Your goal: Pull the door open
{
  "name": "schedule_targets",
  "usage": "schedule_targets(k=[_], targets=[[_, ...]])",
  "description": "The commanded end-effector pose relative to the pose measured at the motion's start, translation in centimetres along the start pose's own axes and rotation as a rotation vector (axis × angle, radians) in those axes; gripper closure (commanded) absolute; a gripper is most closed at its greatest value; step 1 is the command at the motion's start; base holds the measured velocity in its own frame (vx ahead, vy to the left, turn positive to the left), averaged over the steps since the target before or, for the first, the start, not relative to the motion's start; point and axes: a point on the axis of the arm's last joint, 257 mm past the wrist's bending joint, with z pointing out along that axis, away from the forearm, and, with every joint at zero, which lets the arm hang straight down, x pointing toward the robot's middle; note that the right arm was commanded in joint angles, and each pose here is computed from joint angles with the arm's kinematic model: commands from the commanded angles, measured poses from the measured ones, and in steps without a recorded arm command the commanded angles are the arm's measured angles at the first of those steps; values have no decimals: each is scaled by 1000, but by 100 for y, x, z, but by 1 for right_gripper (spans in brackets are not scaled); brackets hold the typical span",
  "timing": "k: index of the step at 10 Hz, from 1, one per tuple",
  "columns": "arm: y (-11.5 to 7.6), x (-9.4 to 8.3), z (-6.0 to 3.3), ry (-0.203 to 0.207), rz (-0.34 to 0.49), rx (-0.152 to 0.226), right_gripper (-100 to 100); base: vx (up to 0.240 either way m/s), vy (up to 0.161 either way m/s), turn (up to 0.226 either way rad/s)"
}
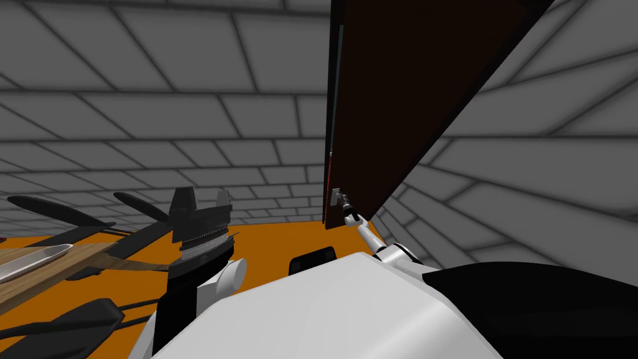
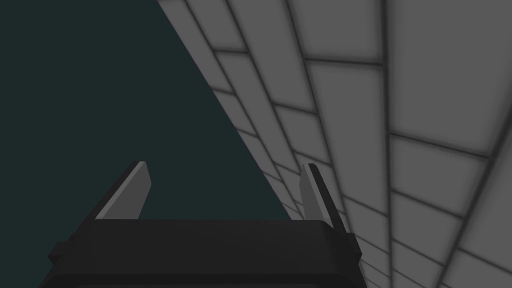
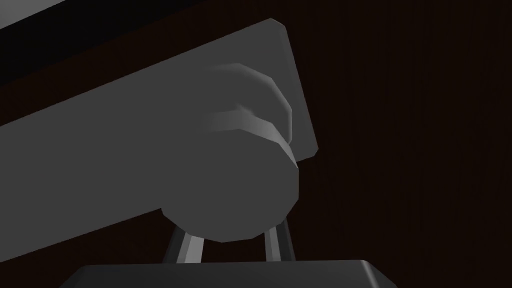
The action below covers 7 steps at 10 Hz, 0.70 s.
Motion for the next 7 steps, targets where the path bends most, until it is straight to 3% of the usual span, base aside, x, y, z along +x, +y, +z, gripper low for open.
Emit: schedule_targets(k=[1, 4, 7], targets=[[-7, 155, 61, 14, 88, -7, 100, -67, -42, 77], [-12, 154, 87, 6, 157, -8, 100, -49, -35, 57], [-24, 151, 136, -11, 284, -9, 100, -74, -39, 91]])
